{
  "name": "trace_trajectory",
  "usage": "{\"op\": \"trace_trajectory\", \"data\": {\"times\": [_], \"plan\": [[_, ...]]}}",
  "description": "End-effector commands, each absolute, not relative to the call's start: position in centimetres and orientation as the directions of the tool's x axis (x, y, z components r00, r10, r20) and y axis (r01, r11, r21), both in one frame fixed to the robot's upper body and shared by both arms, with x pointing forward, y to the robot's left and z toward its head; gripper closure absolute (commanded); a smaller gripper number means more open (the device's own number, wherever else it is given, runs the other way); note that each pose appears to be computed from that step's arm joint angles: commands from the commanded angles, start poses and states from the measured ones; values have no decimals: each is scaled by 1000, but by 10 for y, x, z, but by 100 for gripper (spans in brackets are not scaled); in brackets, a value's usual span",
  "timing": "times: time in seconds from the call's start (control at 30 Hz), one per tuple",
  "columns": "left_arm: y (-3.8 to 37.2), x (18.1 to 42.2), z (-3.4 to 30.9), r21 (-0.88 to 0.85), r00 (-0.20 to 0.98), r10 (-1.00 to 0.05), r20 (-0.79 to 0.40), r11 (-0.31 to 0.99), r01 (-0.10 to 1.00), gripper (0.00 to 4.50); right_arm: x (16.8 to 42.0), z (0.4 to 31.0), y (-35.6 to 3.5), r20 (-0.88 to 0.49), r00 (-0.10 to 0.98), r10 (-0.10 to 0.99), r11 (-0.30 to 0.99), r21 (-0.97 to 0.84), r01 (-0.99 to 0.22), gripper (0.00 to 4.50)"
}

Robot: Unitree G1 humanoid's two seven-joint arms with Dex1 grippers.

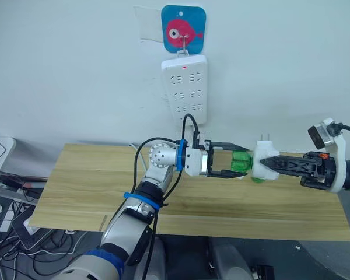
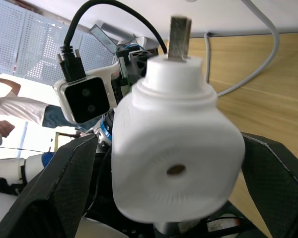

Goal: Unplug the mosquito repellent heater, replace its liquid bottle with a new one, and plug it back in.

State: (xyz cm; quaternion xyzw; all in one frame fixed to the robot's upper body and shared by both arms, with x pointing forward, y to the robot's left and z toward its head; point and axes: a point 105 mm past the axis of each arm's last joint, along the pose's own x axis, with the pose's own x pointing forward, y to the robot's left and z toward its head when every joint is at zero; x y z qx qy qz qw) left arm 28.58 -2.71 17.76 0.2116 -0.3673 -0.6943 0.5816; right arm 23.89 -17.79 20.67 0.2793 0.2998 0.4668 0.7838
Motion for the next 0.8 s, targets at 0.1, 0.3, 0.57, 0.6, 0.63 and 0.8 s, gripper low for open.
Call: {"op": "trace_trajectory", "data": {"times": [0.1,0.3,0.57,0.6,0.63,0.8], "plan": [[-29,282,184,765,-243,-957,157,-38,643,221,238,216,-173,-172,371,912,377,708,-597,63],[-30,282,184,757,-239,-957,163,-34,653,221,234,216,-171,-172,353,920,365,708,-605,155],[-30,287,178,701,-227,-966,123,-78,709,61,238,218,-174,-168,378,910,380,703,-601,155],[-30,288,177,696,-221,-969,110,-83,713,32,239,218,-175,-170,387,906,387,702,-598,155],[-30,290,175,697,-208,-975,81,-94,711,2,240,217,-177,-178,401,899,402,699,-591,155],[-32,301,165,692,-120,-989,-81,-143,708,0,253,208,-186,-242,531,812,537,667,-516,155]]}}
